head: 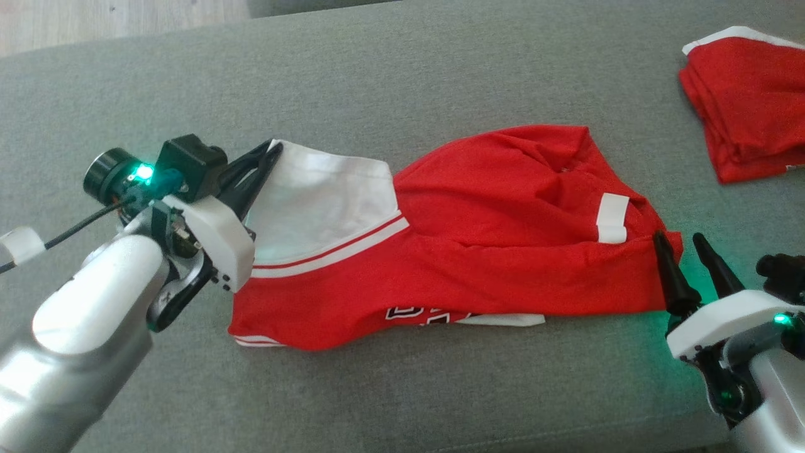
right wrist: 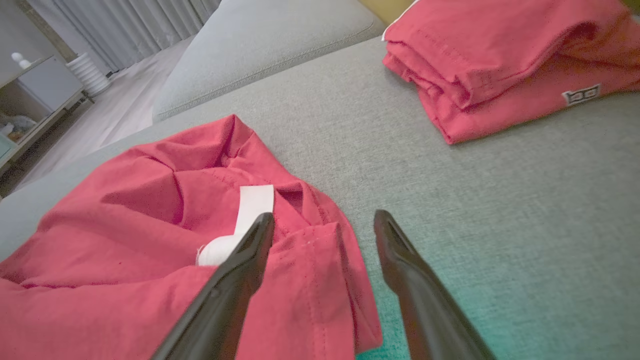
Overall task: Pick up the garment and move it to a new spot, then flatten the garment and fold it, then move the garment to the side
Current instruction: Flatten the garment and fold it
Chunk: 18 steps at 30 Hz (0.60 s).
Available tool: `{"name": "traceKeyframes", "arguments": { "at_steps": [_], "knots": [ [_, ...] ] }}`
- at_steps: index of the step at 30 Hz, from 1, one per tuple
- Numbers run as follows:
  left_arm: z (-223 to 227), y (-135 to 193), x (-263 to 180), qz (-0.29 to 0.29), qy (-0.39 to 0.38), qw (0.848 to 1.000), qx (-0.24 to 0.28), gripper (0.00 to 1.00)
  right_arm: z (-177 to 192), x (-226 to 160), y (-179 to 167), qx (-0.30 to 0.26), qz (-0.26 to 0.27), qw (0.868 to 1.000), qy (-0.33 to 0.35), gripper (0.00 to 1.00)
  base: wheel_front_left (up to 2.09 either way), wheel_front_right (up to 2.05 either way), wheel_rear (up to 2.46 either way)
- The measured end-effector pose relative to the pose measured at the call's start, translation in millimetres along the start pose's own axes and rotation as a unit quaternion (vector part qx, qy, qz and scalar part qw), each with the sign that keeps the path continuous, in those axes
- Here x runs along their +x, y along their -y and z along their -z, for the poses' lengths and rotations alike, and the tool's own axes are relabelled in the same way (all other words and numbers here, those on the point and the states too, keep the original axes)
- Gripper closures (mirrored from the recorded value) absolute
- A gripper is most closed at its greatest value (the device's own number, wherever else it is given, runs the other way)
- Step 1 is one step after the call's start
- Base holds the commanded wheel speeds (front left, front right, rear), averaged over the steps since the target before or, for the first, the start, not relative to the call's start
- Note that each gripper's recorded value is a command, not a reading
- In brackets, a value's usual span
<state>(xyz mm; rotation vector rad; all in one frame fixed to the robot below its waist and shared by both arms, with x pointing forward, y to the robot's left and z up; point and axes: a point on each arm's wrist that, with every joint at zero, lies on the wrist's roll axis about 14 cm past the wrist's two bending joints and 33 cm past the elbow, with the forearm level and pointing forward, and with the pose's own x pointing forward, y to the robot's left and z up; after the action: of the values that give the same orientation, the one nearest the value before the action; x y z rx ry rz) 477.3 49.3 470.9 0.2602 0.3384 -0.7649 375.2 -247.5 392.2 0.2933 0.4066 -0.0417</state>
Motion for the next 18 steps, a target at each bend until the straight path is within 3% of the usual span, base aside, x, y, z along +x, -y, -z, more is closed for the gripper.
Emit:
{"name": "traceKeyframes", "arguments": {
  "at_steps": [5, 6, 7, 8, 9, 10, 18],
  "knots": [
    [-0.8, 0.2, -3.1, -0.001, 0.001, 1.0, 0.0, 1.0, 14.3, 1.4, 0.7, 0.005, -0.008, 0.999, -0.037, 0.0, 0.0, 0.0, 0.0],
    [-1.4, -0.5, -3.9, -0.002, 0.002, 1.0, 0.001, 1.0, 15.3, 2.3, -0.2, 0.006, -0.01, 0.999, -0.04, 0.23, 0.0, 0.0, 0.0],
    [-1.8, -1.0, -4.7, -0.003, 0.003, 1.0, 0.002, 1.0, 15.4, 3.8, -2.3, 0.006, -0.014, 0.999, -0.042, 0.23, 0.0, 0.0, 0.0],
    [-1.9, -1.9, -5.5, -0.004, 0.003, 1.0, 0.002, 1.0, 14.3, 5.7, -4.4, 0.007, -0.017, 0.999, -0.042, 0.56, 0.0, 0.0, 0.0],
    [-1.8, -3.2, -6.5, -0.006, 0.003, 1.0, 0.003, 1.0, 13.1, 7.3, -6.2, 0.007, -0.021, 0.999, -0.041, 0.71, 0.0, 0.0, 0.0],
    [-1.3, -4.3, -7.4, -0.009, 0.001, 1.0, 0.003, 1.0, 11.7, 8.7, -7.1, 0.004, -0.023, 0.999, -0.039, 1.0, 0.0, 0.0, 0.0],
    [-27.7, -7.2, -21.9, -0.029, 0.052, 0.998, 0.025, 1.0, -15.2, 6.2, -4.9, -0.028, -0.034, 0.999, 0.017, 1.0, 0.0, 0.0, 0.0]
  ]
}}
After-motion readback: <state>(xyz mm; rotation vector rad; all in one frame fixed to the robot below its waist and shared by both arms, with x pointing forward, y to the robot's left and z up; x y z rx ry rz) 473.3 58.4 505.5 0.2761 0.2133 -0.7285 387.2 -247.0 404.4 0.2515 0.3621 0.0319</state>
